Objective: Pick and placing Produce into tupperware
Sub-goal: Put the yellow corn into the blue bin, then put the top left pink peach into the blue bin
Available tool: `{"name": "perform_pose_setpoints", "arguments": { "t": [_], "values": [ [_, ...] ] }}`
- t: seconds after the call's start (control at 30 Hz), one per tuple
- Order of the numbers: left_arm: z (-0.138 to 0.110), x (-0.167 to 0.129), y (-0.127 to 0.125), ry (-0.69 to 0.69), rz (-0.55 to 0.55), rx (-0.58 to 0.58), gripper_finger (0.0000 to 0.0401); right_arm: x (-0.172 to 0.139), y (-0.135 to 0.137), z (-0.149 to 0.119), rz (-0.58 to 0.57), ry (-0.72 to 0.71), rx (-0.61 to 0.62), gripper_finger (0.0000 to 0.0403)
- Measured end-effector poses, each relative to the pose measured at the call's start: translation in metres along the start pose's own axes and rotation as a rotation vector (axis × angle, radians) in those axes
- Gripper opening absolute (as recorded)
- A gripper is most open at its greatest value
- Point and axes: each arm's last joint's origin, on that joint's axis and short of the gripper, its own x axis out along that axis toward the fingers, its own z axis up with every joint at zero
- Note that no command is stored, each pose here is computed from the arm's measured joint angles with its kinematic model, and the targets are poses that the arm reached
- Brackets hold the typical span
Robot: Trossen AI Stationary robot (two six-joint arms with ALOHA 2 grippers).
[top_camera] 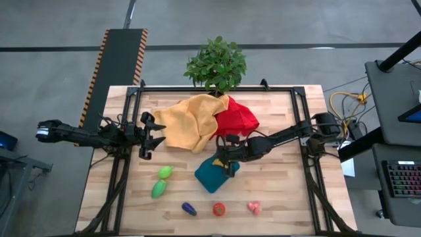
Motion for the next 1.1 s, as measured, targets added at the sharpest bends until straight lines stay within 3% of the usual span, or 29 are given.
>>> {"name": "perform_pose_setpoints", "arguments": {
  "t": [0.27,0.57,0.83,1.1],
  "values": [
    [0.000,0.000,0.000,0.000,0.000,0.000,0.0196,-0.013,-0.001,0.001,-0.001,0.034,0.033,0.0128],
    [0.000,0.000,0.000,0.002,-0.001,0.000,0.0196,-0.090,0.029,0.001,0.111,-0.060,0.008,0.0137],
    [-0.001,0.000,0.000,0.008,-0.001,0.000,0.0196,-0.160,0.077,-0.032,0.220,-0.186,-0.104,0.0122],
    [-0.001,0.000,0.000,0.009,-0.001,0.001,0.0196,-0.182,0.119,-0.070,0.330,-0.170,-0.138,0.0114]
  ]
}}
